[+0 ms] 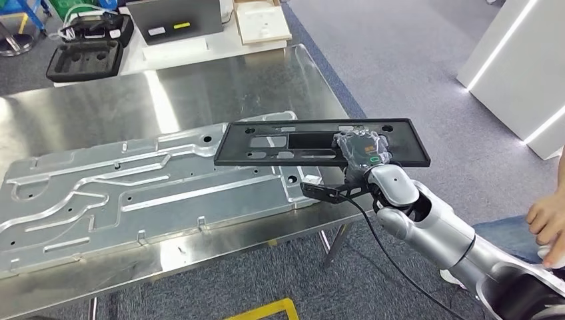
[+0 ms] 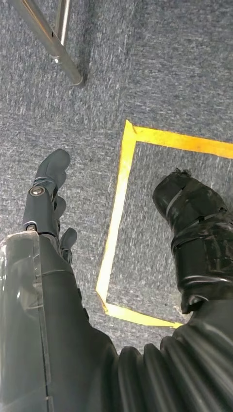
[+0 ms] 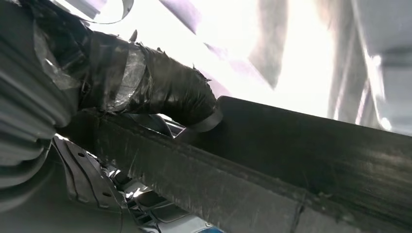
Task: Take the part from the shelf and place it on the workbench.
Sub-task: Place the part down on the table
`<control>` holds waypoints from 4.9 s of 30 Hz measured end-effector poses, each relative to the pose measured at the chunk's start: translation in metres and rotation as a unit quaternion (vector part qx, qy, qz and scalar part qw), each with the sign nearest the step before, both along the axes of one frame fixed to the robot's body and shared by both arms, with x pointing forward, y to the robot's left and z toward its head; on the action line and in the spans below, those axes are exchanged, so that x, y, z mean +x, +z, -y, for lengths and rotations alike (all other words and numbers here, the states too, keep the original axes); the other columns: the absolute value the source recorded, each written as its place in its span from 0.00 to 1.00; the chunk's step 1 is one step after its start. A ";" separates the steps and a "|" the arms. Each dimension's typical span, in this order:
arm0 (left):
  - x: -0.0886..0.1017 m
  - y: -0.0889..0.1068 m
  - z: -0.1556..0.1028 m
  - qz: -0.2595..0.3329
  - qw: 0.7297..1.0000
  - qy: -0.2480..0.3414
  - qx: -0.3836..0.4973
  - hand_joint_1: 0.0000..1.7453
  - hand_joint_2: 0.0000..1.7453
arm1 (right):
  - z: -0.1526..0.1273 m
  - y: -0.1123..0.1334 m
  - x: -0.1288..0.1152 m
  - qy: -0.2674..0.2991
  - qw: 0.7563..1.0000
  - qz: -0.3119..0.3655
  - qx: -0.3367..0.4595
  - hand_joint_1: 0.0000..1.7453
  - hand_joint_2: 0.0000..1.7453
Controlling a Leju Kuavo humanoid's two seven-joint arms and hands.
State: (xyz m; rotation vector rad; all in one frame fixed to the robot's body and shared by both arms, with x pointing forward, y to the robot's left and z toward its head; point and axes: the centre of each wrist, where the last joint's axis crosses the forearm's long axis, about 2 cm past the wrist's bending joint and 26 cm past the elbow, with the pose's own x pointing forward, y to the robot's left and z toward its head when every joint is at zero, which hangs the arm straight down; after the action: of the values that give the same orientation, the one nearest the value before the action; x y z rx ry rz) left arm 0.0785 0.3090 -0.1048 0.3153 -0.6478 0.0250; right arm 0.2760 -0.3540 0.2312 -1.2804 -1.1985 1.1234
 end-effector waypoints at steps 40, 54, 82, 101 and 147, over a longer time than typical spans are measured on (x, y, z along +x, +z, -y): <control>0.001 0.002 0.002 -0.058 0.995 0.039 0.073 0.00 0.00 | -0.034 0.033 -0.001 0.093 0.987 0.066 0.117 0.00 0.00; 0.001 0.002 0.003 -0.062 0.994 0.043 0.080 0.00 0.00 | -0.046 0.056 -0.009 0.123 0.977 0.114 0.131 0.00 0.00; -0.003 0.001 0.009 -0.067 0.991 0.073 0.091 0.00 0.00 | -0.015 0.078 -0.057 0.107 0.841 0.280 0.451 0.00 0.00; -0.003 0.001 0.013 -0.074 0.990 0.087 0.081 0.00 0.00 | 0.009 0.082 -0.143 0.067 0.611 0.509 0.603 0.00 0.00; -0.001 0.001 0.014 -0.074 0.989 0.104 0.077 0.00 0.00 | 0.000 0.087 -0.165 0.039 0.626 0.531 0.570 0.00 0.00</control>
State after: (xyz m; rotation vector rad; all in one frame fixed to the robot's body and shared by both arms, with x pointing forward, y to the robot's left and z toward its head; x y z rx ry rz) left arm 0.0777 0.2952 -0.1033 0.5284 -0.4683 0.1497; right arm 0.1114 -0.3541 0.3186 -0.7095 -2.2558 -0.6600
